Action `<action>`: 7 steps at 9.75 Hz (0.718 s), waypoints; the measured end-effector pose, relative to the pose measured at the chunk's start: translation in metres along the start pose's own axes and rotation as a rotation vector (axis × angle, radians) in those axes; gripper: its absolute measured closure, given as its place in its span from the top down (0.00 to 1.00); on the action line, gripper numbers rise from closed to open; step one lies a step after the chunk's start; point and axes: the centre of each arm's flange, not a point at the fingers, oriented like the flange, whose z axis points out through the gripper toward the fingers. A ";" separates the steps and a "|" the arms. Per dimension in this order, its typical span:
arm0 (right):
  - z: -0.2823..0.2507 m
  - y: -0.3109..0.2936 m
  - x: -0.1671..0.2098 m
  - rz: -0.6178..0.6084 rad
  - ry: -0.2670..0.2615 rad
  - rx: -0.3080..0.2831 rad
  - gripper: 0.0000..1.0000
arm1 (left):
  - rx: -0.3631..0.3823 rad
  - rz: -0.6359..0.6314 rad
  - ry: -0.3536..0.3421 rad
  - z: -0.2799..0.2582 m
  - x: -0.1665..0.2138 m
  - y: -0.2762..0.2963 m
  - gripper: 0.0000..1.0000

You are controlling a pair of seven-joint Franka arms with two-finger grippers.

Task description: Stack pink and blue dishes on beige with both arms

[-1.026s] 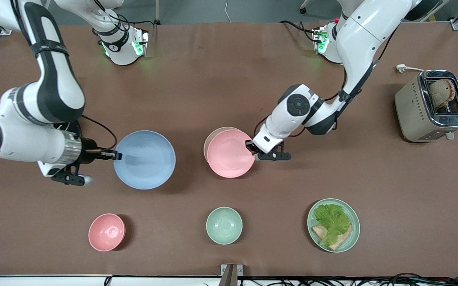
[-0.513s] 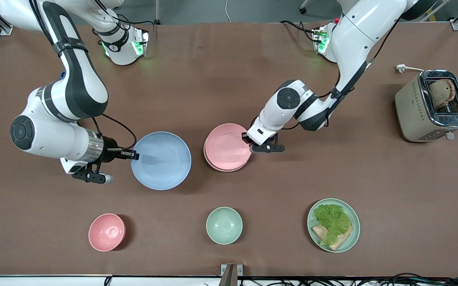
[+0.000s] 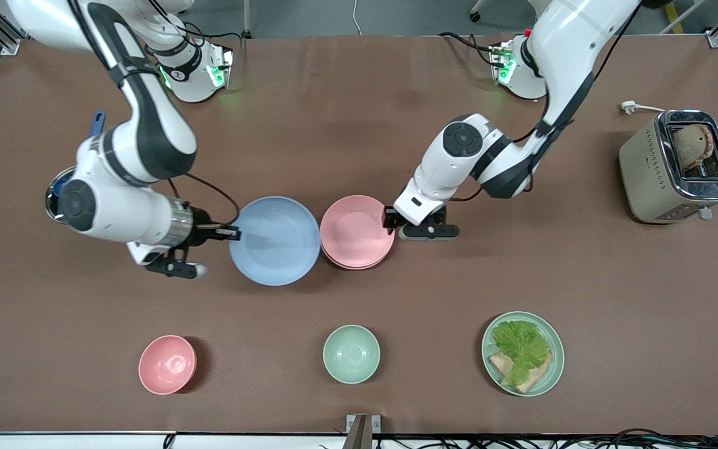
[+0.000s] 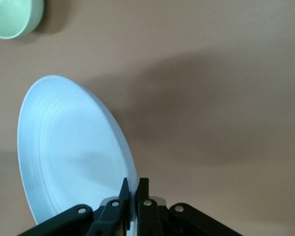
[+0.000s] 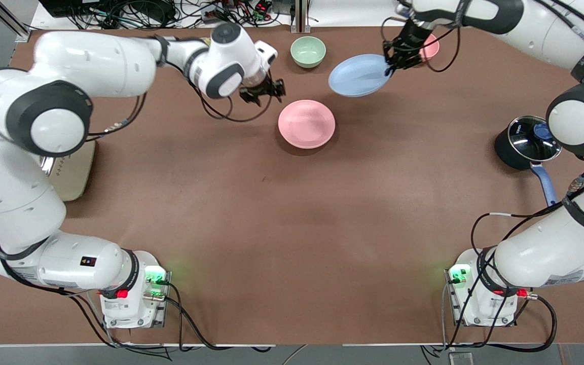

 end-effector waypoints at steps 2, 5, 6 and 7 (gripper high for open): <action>0.048 -0.028 -0.022 -0.017 0.020 0.026 0.07 | 0.119 0.038 0.082 -0.070 0.046 -0.059 1.00; 0.121 -0.058 -0.048 0.016 0.020 0.069 0.07 | 0.173 0.048 0.160 -0.140 0.092 -0.135 1.00; 0.140 -0.059 -0.049 0.021 0.020 0.076 0.07 | 0.177 0.053 0.130 -0.157 0.100 -0.146 1.00; 0.156 -0.057 -0.050 0.024 0.020 0.078 0.07 | 0.172 0.062 0.081 -0.182 0.110 -0.157 1.00</action>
